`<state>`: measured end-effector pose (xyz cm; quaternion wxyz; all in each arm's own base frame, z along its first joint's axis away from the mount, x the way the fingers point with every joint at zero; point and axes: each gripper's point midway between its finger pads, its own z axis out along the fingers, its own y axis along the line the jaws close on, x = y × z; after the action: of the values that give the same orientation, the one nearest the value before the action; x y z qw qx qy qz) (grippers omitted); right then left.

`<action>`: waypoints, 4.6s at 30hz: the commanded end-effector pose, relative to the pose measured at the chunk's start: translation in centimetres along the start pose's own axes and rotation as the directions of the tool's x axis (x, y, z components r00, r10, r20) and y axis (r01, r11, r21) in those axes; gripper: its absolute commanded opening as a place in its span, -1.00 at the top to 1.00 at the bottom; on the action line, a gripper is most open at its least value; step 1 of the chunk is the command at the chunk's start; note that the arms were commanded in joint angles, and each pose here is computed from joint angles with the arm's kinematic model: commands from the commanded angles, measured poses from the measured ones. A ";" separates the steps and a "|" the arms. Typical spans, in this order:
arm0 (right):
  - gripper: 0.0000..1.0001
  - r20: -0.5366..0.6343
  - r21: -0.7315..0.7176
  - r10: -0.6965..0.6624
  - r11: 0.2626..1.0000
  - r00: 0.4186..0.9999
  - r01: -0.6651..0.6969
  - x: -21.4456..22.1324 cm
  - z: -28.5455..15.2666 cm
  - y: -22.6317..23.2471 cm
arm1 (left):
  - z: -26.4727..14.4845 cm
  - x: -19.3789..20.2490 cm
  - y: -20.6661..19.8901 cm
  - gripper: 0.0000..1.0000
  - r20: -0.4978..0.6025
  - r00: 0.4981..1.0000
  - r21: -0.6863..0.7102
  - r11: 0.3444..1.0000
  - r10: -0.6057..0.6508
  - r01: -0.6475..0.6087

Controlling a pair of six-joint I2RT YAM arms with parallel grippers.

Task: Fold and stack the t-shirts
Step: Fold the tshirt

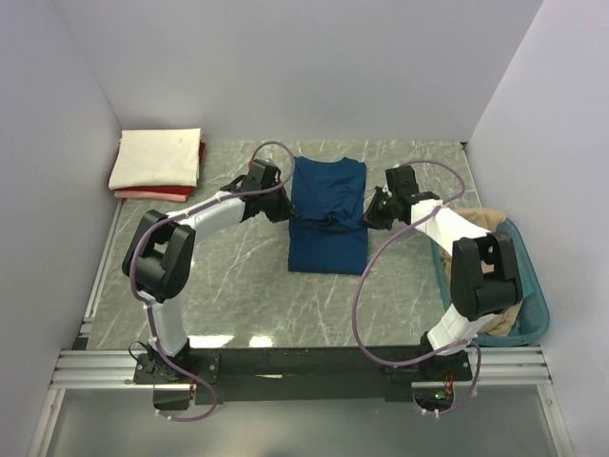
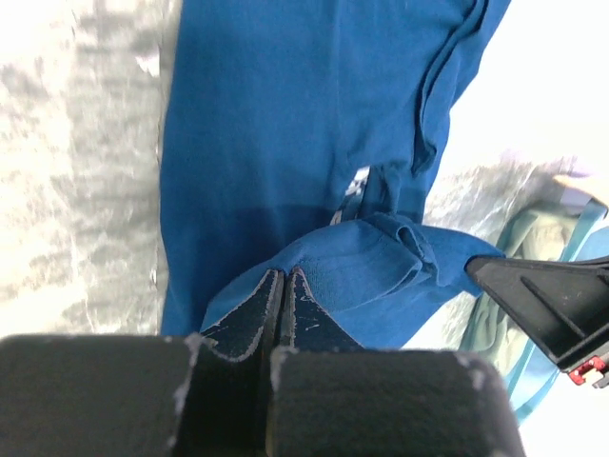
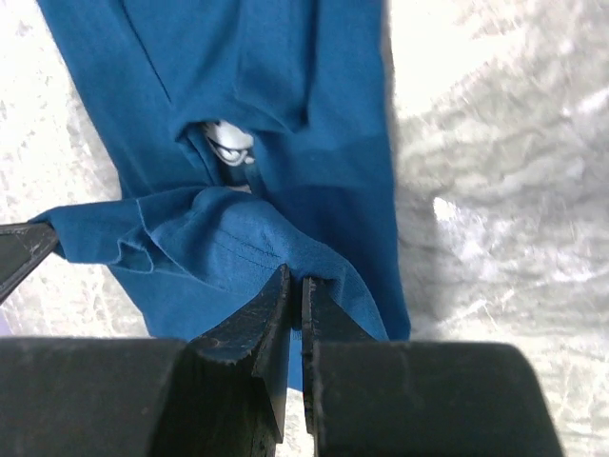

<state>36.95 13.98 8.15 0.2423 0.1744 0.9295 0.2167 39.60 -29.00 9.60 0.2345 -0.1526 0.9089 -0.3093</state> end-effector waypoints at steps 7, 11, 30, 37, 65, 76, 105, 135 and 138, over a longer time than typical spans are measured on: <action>1.00 0.021 -0.034 -0.018 0.999 1.000 0.019 -3.0 1.4 1.5 | 1.1 -2.8 -0.5 0.98 0.029 1.000 0.009 1.000 -0.002 0.002; 0.63 0.028 -0.017 -0.014 1.000 1.000 0.014 -3.5 1.3 0.9 | 0.8 -4.2 -0.9 0.54 0.046 0.999 0.013 1.000 0.019 -0.020; 0.27 0.058 -0.009 -0.118 0.993 0.991 0.119 1.4 -0.1 2.3 | -1.1 3.6 -2.4 0.97 -0.023 0.991 0.050 0.990 0.133 -0.132; 0.41 -0.008 0.027 -0.133 0.991 0.991 0.133 1.8 3.1 1.8 | 2.2 3.8 -2.7 0.99 -0.056 0.986 0.023 0.987 0.159 -0.158; 0.48 0.040 0.049 -0.097 0.994 0.994 0.095 -5.9 5.5 3.8 | 0.5 -4.2 -5.4 0.40 0.071 0.985 0.120 0.979 0.154 -0.162; 0.46 0.129 -0.015 -0.091 0.995 0.987 0.094 -6.2 1.0 5.6 | 3.0 -0.4 -5.1 0.85 -0.011 0.975 0.106 0.970 0.220 -0.218; 0.46 -0.049 0.081 -0.045 0.996 0.998 0.049 -2.9 8.4 0.7 | 8.0 -2.3 2.9 0.97 -0.062 0.988 -0.076 0.987 0.140 -0.145; 0.44 0.032 -0.113 0.079 0.991 0.996 -0.075 -5.6 1.8 1.0 | -0.4 -6.3 -2.5 0.72 0.091 0.990 0.115 0.986 0.110 -0.120; 0.44 0.016 -0.083 0.086 0.993 0.996 -0.085 -5.1 3.0 0.0 | -1.2 -4.6 -2.0 0.72 0.072 0.994 0.141 0.986 0.085 -0.095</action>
<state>42.40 12.98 7.98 0.2397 0.2032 0.9108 0.2677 44.68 -27.13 12.24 0.2921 -0.1072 0.8933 -0.3244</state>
